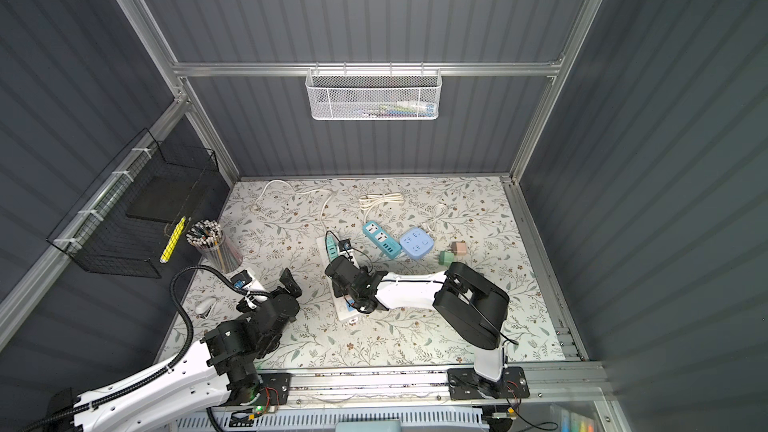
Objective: Insert the plug
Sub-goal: 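Press the pink charger prongs-first into the fourth socket with the right gripper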
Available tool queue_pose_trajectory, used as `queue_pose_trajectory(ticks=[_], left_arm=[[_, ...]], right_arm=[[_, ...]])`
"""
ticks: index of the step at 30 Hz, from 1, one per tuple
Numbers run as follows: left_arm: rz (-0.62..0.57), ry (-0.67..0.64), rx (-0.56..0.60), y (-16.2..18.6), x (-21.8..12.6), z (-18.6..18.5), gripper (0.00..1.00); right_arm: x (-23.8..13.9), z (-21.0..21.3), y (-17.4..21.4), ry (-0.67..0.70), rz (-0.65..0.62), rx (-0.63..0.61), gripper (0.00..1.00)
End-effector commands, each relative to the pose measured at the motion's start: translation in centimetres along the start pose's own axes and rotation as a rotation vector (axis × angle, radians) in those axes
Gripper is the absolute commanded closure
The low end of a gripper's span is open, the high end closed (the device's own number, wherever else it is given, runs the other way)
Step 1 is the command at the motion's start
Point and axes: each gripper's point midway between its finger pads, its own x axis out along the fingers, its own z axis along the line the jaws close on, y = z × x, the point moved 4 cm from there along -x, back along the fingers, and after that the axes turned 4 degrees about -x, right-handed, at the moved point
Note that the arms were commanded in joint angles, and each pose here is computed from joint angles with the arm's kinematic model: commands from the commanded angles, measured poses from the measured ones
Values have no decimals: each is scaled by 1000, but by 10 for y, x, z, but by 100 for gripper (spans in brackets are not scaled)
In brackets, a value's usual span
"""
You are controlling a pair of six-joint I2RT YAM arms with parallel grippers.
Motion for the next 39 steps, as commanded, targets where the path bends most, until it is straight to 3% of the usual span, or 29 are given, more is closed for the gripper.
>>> queue_pose_trajectory(ticks=[1, 8, 27, 32, 39], left_arm=[[-18, -12, 11, -2, 1, 2, 0], [-25, -15, 11, -5, 0, 2, 0], [8, 1, 11, 1, 3, -8, 0], [10, 0, 18, 1, 3, -7, 0], [8, -1, 10, -1, 2, -6, 0]], right_arm=[[3, -4, 7, 55, 30, -30, 79], [12, 6, 17, 122, 56, -92, 78], [37, -1, 56, 186, 143, -121, 77], [36, 1, 54, 174, 140, -116, 76], [25, 10, 35, 131, 107, -109, 67]])
